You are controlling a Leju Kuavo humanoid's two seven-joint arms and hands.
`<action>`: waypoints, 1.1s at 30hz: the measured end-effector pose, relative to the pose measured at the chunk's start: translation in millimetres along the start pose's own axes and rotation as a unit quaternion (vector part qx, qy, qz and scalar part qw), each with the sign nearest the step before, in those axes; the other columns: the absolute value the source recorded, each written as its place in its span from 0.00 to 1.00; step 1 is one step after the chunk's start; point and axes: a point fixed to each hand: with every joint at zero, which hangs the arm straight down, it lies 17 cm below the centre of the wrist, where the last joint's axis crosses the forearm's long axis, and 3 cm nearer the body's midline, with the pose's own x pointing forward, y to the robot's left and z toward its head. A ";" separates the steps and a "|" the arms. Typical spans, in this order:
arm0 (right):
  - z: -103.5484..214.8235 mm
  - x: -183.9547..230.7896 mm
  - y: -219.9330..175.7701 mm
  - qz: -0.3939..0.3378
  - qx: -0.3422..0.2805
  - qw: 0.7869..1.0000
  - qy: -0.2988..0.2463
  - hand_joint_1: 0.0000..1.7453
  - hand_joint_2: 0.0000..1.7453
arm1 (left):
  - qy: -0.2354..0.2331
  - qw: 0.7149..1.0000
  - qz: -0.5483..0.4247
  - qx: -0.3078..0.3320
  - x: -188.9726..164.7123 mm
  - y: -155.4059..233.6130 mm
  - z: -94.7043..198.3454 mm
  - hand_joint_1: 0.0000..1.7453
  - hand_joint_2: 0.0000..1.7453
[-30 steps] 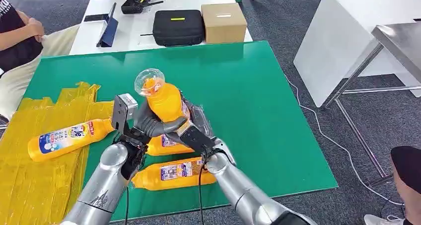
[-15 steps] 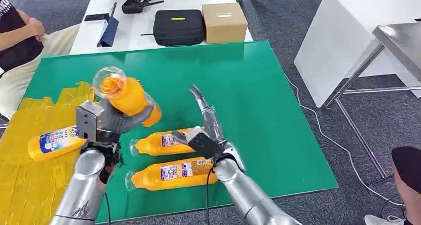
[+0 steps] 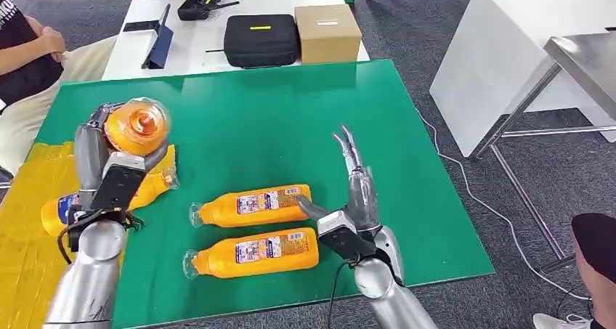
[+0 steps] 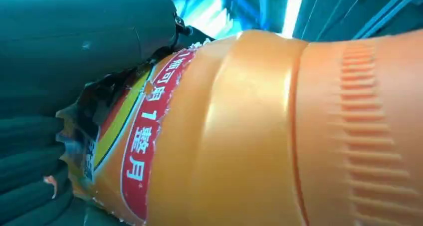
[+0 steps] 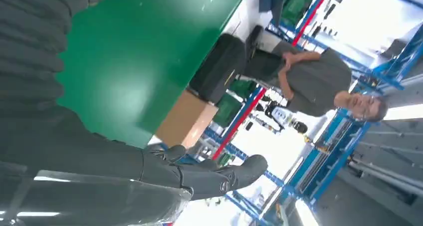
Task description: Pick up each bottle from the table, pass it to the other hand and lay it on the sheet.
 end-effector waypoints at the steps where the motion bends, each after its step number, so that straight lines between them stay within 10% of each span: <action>1: -0.4 -0.7 -2.2 0.001 -0.001 1.000 0.000 0.00 1.00 | -0.006 0.999 -0.038 0.002 -1.0 1.4 0.4 0.99 1.00; 14: -10.0 4.6 2.0 0.001 0.009 1.000 -0.007 0.00 1.00 | -0.017 0.940 -0.336 -0.062 -38.2 -24.1 -6.4 0.99 1.00; 33: -16.8 9.9 18.0 0.007 0.030 0.999 -0.009 0.00 1.00 | 0.179 0.831 -0.494 -0.181 -193.7 -6.9 -24.3 1.00 1.00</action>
